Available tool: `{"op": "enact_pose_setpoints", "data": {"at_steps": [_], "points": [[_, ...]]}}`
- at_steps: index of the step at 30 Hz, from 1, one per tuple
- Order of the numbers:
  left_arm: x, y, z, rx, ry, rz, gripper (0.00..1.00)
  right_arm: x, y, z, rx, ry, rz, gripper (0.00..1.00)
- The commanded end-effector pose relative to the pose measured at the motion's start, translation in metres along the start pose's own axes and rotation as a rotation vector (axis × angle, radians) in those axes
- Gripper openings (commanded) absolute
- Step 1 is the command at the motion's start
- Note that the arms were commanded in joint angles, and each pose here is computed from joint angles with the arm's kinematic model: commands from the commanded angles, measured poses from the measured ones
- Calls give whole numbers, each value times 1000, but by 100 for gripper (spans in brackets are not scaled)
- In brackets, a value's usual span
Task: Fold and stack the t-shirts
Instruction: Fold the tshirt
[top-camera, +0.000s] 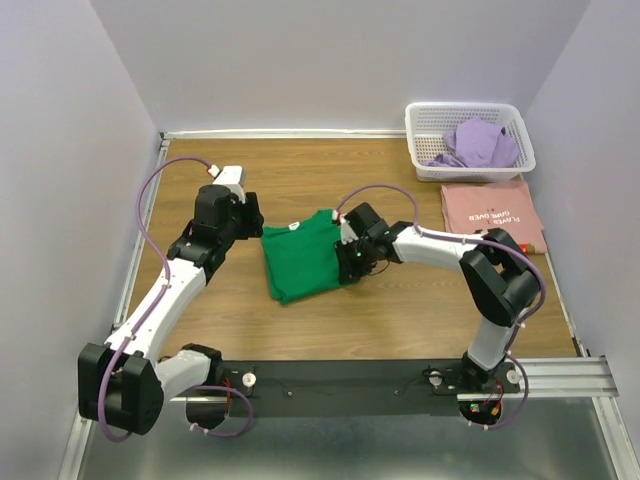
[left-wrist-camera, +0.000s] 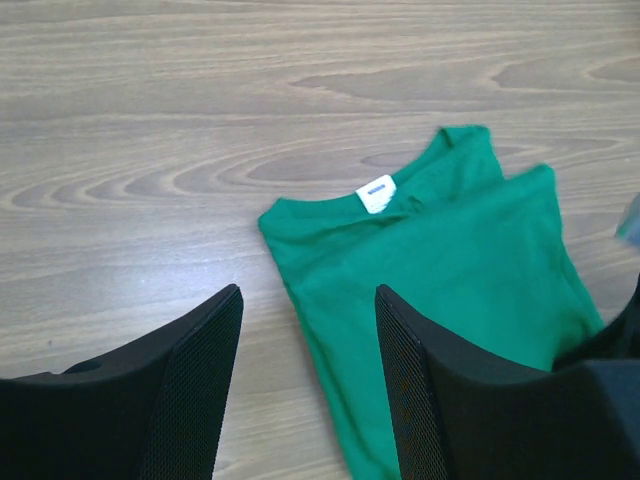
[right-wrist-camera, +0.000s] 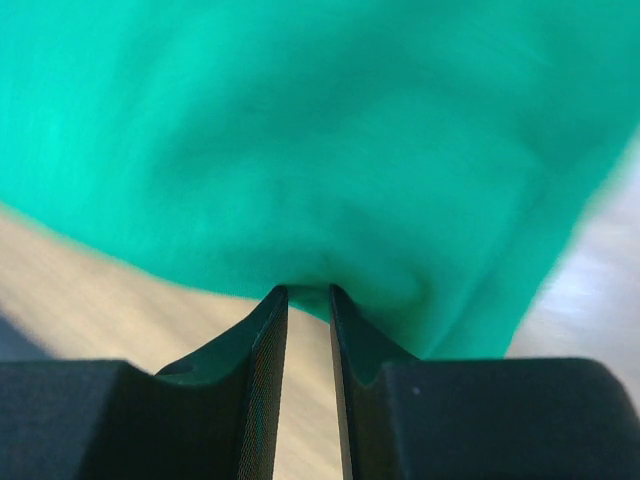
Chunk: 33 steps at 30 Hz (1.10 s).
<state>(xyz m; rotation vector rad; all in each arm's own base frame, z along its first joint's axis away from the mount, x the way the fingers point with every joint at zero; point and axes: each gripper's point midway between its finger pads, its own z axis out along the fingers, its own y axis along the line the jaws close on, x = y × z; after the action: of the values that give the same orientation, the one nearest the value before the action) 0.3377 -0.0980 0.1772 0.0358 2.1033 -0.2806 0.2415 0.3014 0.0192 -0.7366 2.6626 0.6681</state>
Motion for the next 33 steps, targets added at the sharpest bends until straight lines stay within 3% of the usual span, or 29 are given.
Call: {"op": "enact_pose_setpoints", "data": {"at_steps": [1, 7, 10, 13, 15, 16, 19, 21, 27, 33], "points": [[12, -9, -4, 52, 22, -34, 64, 26, -101, -14, 327, 78, 21, 31], [37, -33, 1, 203, 87, -74, 64, -15, -205, -76, 850, 83, -106, 29], [48, -42, 9, 244, 140, -99, 64, -53, -220, -96, 936, 2, -75, 28], [51, -51, 14, 269, 173, -129, 63, -88, -200, -101, 839, -114, -41, 29], [55, -62, 18, 295, 195, -156, 63, -111, -164, -94, 636, -210, 20, 33], [57, -69, 20, 307, 199, -169, 61, -123, -139, -94, 505, -252, 34, 47], [65, -87, 22, 340, 228, -227, 59, -132, -100, -88, 371, -302, 128, 58], [75, -106, 26, 367, 253, -236, 59, -134, -82, -84, 340, -321, 198, 65], [88, -115, 46, 296, 279, -313, 57, -129, -57, -49, 362, -307, 295, 66], [93, -113, 70, 242, 297, -292, 52, -143, -50, -39, 371, -335, 340, 66]]}}
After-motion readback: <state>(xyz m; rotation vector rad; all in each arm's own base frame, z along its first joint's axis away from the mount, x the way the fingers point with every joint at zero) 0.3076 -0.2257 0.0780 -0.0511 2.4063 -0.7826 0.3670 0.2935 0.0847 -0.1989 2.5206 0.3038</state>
